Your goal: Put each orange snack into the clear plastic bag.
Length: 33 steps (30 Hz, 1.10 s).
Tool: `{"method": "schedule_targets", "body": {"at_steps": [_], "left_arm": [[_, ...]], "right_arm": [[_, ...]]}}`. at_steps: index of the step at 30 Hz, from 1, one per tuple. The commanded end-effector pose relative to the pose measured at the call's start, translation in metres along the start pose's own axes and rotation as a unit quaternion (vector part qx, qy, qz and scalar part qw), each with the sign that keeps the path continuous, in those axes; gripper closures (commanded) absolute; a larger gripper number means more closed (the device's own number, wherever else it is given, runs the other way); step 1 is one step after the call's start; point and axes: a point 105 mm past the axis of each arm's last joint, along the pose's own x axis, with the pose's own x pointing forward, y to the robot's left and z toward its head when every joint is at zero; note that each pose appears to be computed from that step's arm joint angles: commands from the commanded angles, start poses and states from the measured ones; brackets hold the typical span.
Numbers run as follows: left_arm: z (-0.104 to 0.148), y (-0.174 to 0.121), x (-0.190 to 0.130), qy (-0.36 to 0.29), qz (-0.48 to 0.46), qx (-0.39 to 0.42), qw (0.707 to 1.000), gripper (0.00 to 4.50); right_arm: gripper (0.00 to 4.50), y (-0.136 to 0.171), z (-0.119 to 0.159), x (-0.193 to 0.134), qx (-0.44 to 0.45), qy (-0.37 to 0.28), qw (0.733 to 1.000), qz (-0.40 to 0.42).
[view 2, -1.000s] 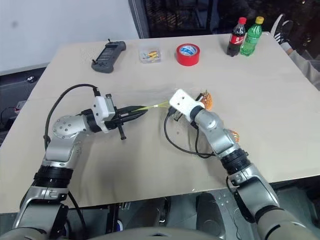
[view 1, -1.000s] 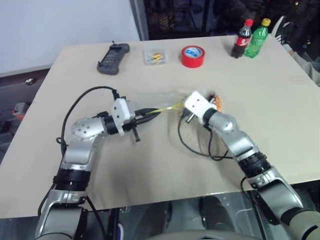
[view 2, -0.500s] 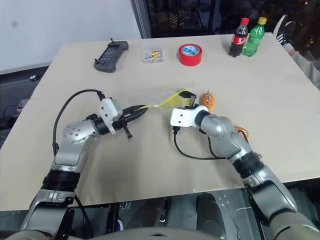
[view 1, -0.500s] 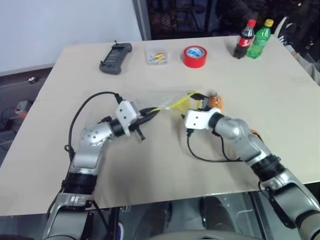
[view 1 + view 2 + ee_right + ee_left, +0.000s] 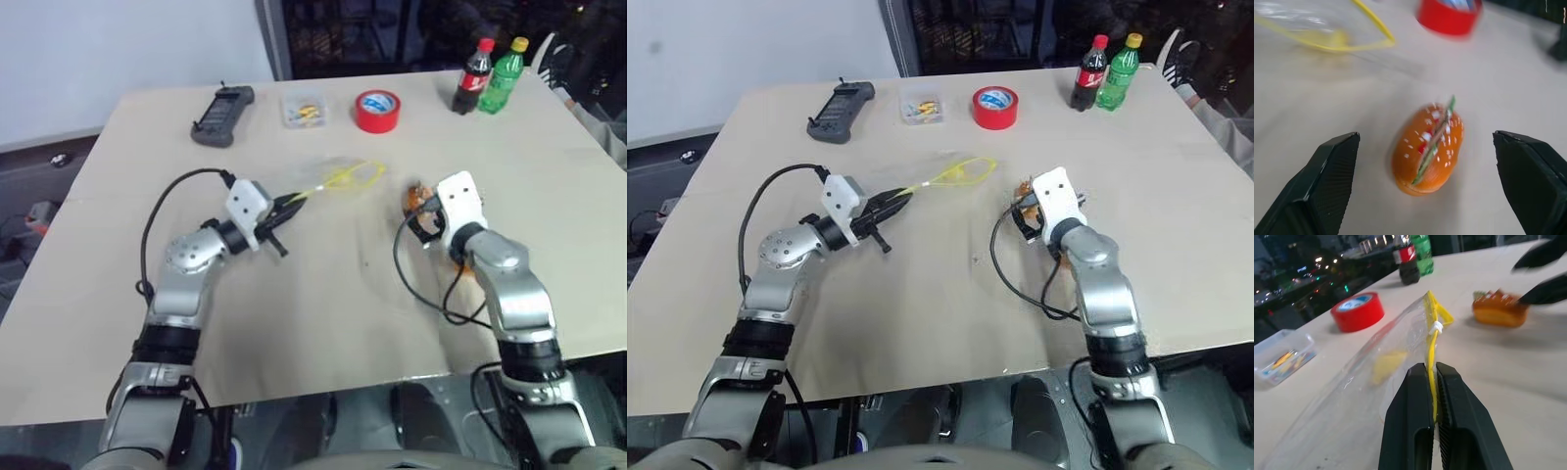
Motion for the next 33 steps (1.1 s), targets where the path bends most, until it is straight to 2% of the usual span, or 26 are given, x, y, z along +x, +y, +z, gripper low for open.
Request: {"method": "schedule_targets", "body": {"at_steps": [1, 4, 11, 14, 18, 23, 26, 33], "left_arm": [[0.018, 0.004, -0.005, -0.024, 0.002, 0.016, 1.0, 4.5], [0.021, 0.005, -0.007, -0.026, 0.004, 0.019, 0.999, 4.5], [0.023, 0.005, -0.011, -0.024, 0.012, 0.019, 0.999, 4.5], [0.025, 0.005, -0.01, -0.024, 0.01, 0.019, 0.999, 4.5], [0.027, 0.006, -0.006, -0.024, 0.001, 0.021, 0.999, 4.5], [0.03, -0.001, -0.006, -0.029, -0.018, 0.02, 0.999, 4.5], [0.031, -0.005, -0.008, -0.034, -0.027, 0.016, 0.999, 4.5], [0.028, -0.032, -0.015, -0.03, -0.069, 0.022, 0.997, 4.5]], "right_arm": [[0.04, -0.008, 0.002, 0.01, 0.046, 0.004, 0.999, -0.018], [0.04, -0.007, 0.004, 0.018, 0.051, 0.004, 0.999, -0.013], [3.18, -0.011, 0.011, 0.016, 0.062, -0.025, 0.998, -0.004], [4.21, -0.006, 0.023, 0.006, 0.048, -0.049, 0.997, 0.026], [4.21, 0.014, 0.041, -0.024, 0.029, -0.081, 0.989, 0.118], [4.21, 0.034, 0.046, -0.043, 0.003, -0.075, 0.98, 0.187], [4.21, 0.047, 0.046, -0.043, 0.001, -0.068, 0.973, 0.22], [4.21, 0.054, 0.04, -0.027, -0.043, -0.043, 0.968, 0.243]]}}
